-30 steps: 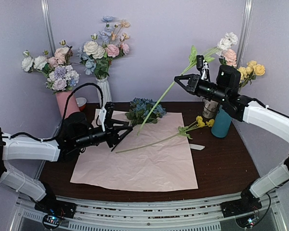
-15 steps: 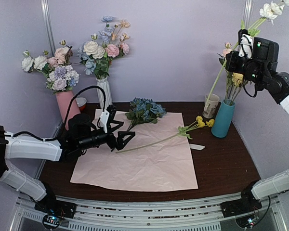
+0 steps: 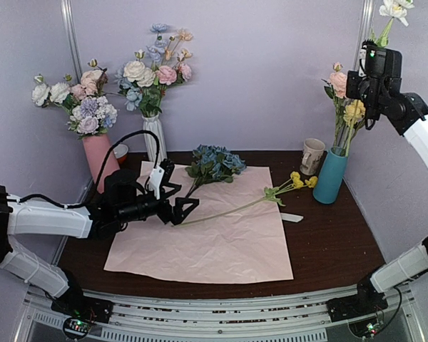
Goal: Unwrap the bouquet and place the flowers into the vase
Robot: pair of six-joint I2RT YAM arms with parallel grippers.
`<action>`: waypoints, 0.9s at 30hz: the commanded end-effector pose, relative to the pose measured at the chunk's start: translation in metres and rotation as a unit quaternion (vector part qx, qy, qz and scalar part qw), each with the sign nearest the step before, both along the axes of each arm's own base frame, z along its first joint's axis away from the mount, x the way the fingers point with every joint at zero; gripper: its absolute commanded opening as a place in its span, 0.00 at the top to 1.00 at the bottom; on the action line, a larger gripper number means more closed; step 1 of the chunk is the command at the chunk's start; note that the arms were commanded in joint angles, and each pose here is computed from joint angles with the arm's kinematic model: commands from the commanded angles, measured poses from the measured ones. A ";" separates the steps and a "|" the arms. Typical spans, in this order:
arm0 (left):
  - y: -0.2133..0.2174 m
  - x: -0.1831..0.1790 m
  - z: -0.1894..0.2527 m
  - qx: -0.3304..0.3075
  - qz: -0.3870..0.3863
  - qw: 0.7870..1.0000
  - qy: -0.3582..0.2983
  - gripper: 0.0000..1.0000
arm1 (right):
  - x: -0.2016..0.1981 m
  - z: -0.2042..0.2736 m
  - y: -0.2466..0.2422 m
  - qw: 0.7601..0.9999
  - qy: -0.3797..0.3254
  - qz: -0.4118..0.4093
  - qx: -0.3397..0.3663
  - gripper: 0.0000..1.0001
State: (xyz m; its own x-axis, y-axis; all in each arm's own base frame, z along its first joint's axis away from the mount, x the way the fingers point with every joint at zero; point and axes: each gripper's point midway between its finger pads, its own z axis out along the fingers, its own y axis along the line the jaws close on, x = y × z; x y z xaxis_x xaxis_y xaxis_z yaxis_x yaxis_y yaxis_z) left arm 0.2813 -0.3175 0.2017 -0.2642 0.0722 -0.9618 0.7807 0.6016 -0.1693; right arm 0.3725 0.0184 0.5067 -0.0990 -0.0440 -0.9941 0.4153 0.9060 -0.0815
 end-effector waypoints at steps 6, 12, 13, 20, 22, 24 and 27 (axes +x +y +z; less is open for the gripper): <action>-0.003 0.001 0.016 -0.009 -0.003 1.000 -0.022 0.04 | 0.026 0.005 -0.016 1.000 -0.014 -0.026 -0.004 1.00; -0.005 0.003 0.014 -0.004 -0.004 1.000 -0.019 0.05 | 0.042 0.011 -0.013 1.000 -0.021 -0.014 0.002 1.00; -0.006 0.003 0.014 -0.004 -0.004 1.000 -0.019 0.05 | 0.043 0.013 -0.011 1.000 -0.023 -0.010 0.003 1.00; -0.011 0.007 0.014 -0.003 -0.006 1.000 -0.020 0.05 | 0.051 0.011 -0.008 1.000 -0.017 -0.004 0.002 1.00; -0.011 0.007 0.014 -0.004 -0.008 1.000 -0.022 0.05 | 0.052 -0.001 -0.009 1.000 -0.004 -0.009 0.003 1.00; -0.012 0.008 0.014 -0.003 -0.008 1.000 -0.022 0.05 | 0.051 -0.013 -0.010 1.000 0.004 -0.008 0.008 1.00; -0.012 0.008 0.013 -0.001 -0.009 1.000 -0.021 0.06 | 0.052 -0.034 -0.012 1.000 0.019 -0.009 0.015 1.00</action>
